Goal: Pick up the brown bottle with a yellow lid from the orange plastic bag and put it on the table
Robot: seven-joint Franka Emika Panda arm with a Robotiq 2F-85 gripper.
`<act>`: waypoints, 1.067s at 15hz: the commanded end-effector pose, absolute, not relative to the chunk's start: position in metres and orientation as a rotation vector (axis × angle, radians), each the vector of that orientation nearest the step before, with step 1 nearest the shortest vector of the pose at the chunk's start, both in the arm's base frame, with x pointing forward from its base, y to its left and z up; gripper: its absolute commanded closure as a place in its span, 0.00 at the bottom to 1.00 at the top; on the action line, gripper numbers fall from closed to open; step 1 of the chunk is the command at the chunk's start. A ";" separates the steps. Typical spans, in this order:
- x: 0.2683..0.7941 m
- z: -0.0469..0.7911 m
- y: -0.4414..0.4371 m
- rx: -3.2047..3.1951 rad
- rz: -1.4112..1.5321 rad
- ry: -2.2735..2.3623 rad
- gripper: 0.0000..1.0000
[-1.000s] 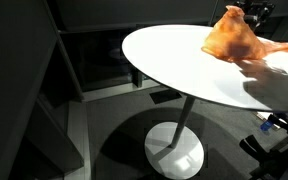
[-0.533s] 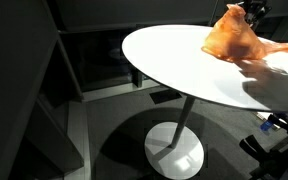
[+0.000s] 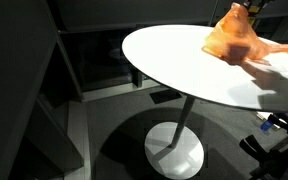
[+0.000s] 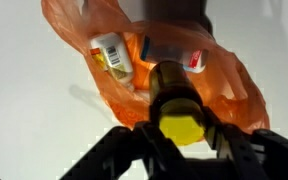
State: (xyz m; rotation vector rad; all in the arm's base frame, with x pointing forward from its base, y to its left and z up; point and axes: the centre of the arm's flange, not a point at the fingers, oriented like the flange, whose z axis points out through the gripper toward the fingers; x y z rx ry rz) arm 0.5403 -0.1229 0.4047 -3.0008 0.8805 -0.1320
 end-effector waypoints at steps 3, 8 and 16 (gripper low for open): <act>0.524 0.458 -0.166 -3.036 -0.250 0.988 0.80; 0.501 0.454 -0.224 -3.023 -0.251 1.142 0.80; 0.445 0.375 -0.279 -2.988 -0.065 1.294 0.80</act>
